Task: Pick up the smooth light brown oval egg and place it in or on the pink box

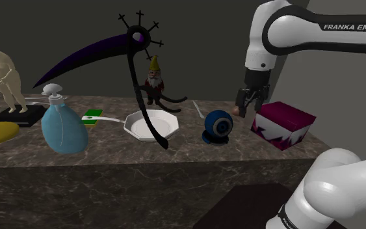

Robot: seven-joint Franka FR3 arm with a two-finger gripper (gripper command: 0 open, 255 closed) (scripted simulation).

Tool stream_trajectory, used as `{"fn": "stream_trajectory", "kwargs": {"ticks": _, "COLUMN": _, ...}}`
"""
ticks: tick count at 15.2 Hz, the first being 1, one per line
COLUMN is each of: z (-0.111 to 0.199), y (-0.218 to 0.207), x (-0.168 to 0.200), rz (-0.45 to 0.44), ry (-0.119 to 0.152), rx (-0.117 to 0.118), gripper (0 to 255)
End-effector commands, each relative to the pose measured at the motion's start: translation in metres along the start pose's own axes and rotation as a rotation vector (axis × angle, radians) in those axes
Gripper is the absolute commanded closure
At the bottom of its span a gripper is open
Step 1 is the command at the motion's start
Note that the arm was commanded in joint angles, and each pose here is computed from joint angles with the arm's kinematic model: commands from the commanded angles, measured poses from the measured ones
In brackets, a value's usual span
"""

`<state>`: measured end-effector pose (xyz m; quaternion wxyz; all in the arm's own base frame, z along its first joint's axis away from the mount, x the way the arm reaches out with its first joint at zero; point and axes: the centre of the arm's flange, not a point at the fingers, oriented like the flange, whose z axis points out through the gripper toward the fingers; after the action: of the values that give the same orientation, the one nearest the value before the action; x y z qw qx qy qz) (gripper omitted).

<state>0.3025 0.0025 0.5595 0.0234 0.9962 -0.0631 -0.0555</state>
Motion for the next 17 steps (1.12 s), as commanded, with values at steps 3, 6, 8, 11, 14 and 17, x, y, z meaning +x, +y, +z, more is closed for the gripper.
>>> {"fn": "stream_trajectory", "kwargs": {"ticks": 3, "z": 0.007, "y": 0.026, "x": 0.004, "rz": -0.051, "ry": 0.011, "rx": 0.009, "gripper": 0}}
{"fn": "stream_trajectory", "kwargs": {"ticks": 6, "z": 0.018, "y": 0.065, "x": 0.012, "rz": -0.127, "ry": 0.027, "rx": 0.022, "gripper": 0}}
{"fn": "stream_trajectory", "kwargs": {"ticks": 8, "z": 0.026, "y": 0.091, "x": 0.019, "rz": -0.178, "ry": 0.038, "rx": 0.031, "gripper": 0}}
{"fn": "stream_trajectory", "kwargs": {"ticks": 11, "z": 0.037, "y": 0.128, "x": 0.032, "rz": -0.254, "ry": 0.054, "rx": 0.044, "gripper": 0}}
{"fn": "stream_trajectory", "kwargs": {"ticks": 14, "z": 0.049, "y": 0.164, "x": 0.048, "rz": -0.33, "ry": 0.071, "rx": 0.058, "gripper": 0}}
{"fn": "stream_trajectory", "kwargs": {"ticks": 17, "z": 0.061, "y": 0.199, "x": 0.067, "rz": -0.406, "ry": 0.087, "rx": 0.071, "gripper": 0}}
